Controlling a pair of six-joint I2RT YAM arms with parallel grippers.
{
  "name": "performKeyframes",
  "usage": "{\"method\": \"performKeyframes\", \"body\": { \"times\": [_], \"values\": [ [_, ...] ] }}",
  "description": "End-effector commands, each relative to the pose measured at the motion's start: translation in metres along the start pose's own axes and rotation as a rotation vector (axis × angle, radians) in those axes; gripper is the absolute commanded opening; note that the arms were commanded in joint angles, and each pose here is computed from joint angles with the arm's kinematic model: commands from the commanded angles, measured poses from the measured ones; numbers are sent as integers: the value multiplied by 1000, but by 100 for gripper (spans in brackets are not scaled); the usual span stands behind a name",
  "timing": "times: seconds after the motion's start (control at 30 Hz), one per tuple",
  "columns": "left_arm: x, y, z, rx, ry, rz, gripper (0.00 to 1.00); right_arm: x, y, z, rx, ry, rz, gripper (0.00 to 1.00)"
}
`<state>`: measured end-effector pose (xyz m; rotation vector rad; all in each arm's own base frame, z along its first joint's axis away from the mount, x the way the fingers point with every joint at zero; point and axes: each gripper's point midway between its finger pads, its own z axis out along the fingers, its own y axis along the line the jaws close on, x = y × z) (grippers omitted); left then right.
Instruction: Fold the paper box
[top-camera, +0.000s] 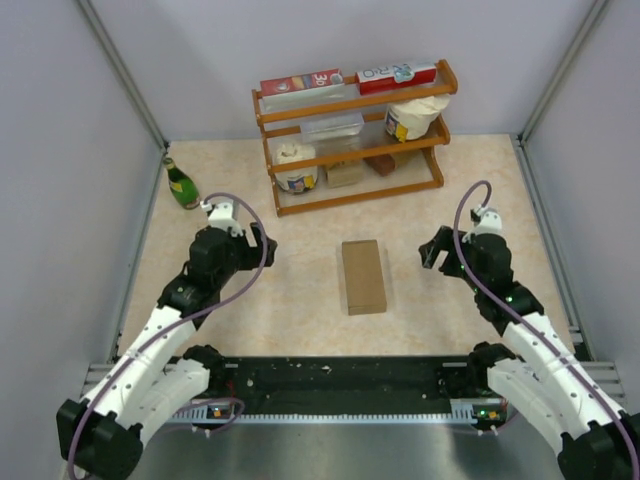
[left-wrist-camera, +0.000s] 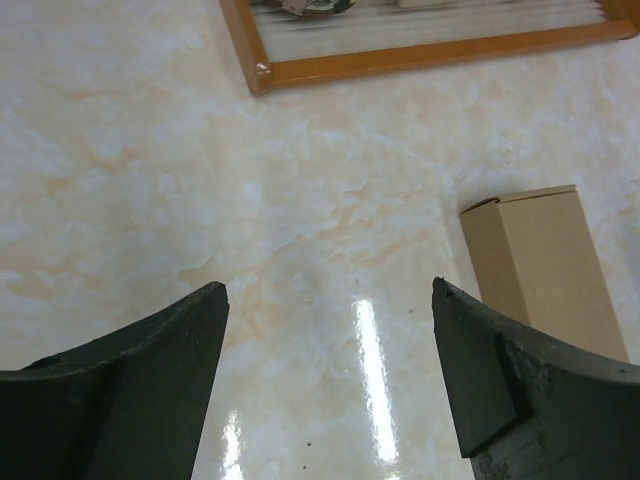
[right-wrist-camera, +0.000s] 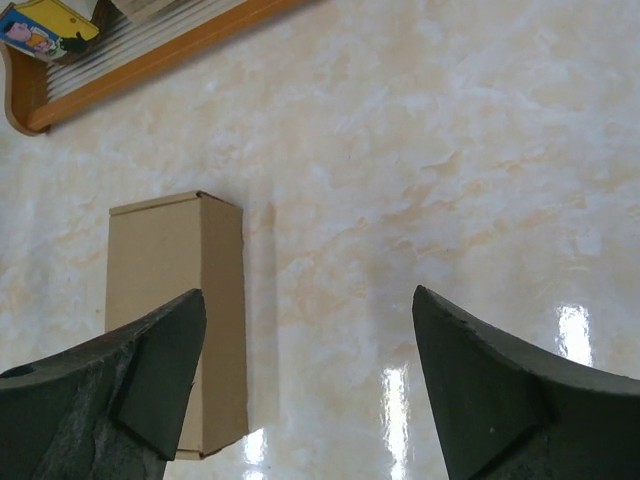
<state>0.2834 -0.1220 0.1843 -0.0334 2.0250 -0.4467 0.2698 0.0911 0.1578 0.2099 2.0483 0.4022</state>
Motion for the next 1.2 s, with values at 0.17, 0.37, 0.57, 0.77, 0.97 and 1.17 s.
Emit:
{"method": "performKeyframes", "body": {
  "times": [0.17, 0.37, 0.57, 0.77, 0.97, 1.17],
  "values": [
    [4, 19, -16, -53, -105, -12, 89, 11, -6, -6, -64, -134, 61, 88],
    [20, 25, -18, -70, -70, -24, 90, 14, -17, -10, -40, -196, 69, 99],
    [30, 26, -17, -58, -80, -73, 90, 21, -31, -9, 29, -153, 11, 99],
    [29, 23, -20, -26, -120, -97, 90, 23, -31, -8, 40, -134, 9, 99],
    [29, 30, -25, -68, -123, -109, 89, 26, -32, -9, 39, -134, 22, 99],
    [25, 37, -32, -100, -156, -132, 89, 30, -32, -10, 35, -112, 34, 99]
  ]
}}
